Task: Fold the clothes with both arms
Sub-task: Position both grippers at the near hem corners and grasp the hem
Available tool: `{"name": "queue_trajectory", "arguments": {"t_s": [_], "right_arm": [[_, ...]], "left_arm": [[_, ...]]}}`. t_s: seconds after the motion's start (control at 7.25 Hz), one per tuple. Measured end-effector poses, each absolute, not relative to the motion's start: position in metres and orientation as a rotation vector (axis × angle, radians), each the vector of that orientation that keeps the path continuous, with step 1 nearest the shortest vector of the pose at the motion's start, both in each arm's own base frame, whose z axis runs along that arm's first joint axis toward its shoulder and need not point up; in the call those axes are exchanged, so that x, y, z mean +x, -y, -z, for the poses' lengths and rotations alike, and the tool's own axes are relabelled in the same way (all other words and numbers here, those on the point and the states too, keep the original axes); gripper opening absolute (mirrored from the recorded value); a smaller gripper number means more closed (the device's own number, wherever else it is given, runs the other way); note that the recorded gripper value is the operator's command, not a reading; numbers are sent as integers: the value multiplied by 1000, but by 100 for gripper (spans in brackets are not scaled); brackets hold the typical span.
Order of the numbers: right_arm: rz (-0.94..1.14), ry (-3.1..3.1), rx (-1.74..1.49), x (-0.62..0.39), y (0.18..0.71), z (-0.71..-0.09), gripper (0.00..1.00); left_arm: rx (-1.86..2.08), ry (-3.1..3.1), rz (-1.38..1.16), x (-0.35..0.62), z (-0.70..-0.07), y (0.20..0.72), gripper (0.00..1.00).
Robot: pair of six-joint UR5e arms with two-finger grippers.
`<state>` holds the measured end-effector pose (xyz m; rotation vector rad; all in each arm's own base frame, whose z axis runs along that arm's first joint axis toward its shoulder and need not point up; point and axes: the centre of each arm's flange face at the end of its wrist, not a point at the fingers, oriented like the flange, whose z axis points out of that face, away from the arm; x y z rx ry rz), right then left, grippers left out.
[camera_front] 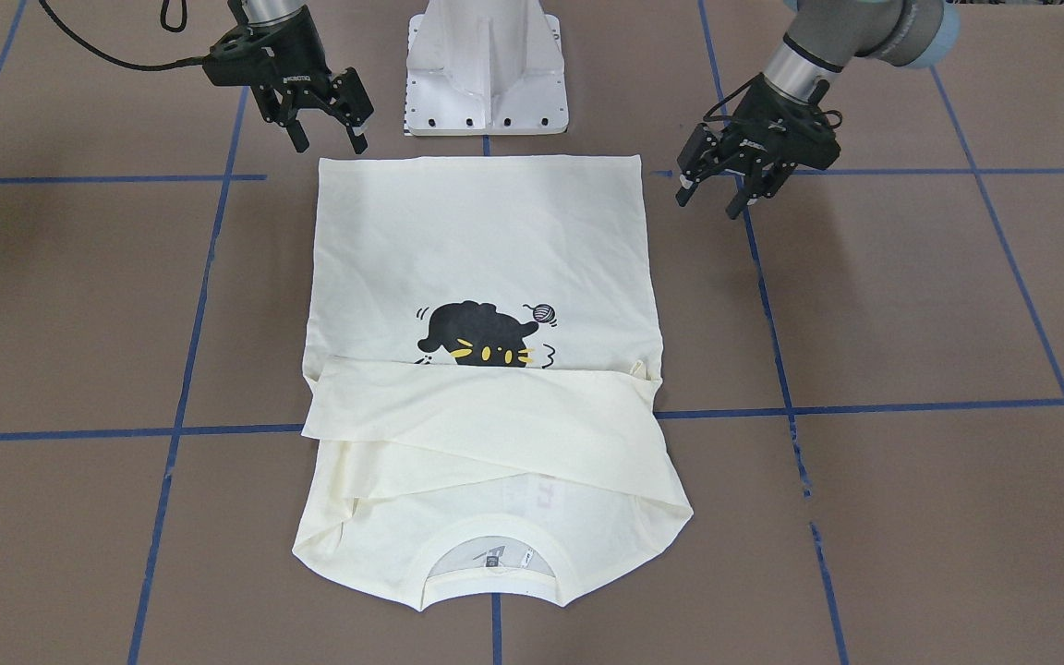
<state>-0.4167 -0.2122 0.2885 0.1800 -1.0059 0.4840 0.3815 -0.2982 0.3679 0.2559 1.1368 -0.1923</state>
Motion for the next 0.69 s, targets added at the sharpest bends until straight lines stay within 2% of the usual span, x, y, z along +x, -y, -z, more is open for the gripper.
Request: {"name": "queue_trajectory", "arguments": {"t_s": [0.28,0.69], "right_arm": [[-500,1009,189,-417,209,-288,100],[-505,1012,198,-417,210,-287,100]], "left_arm": [[158,-1139,291,425,-370,248,57],[95,-1135,323,454,-371,200,57]]}}
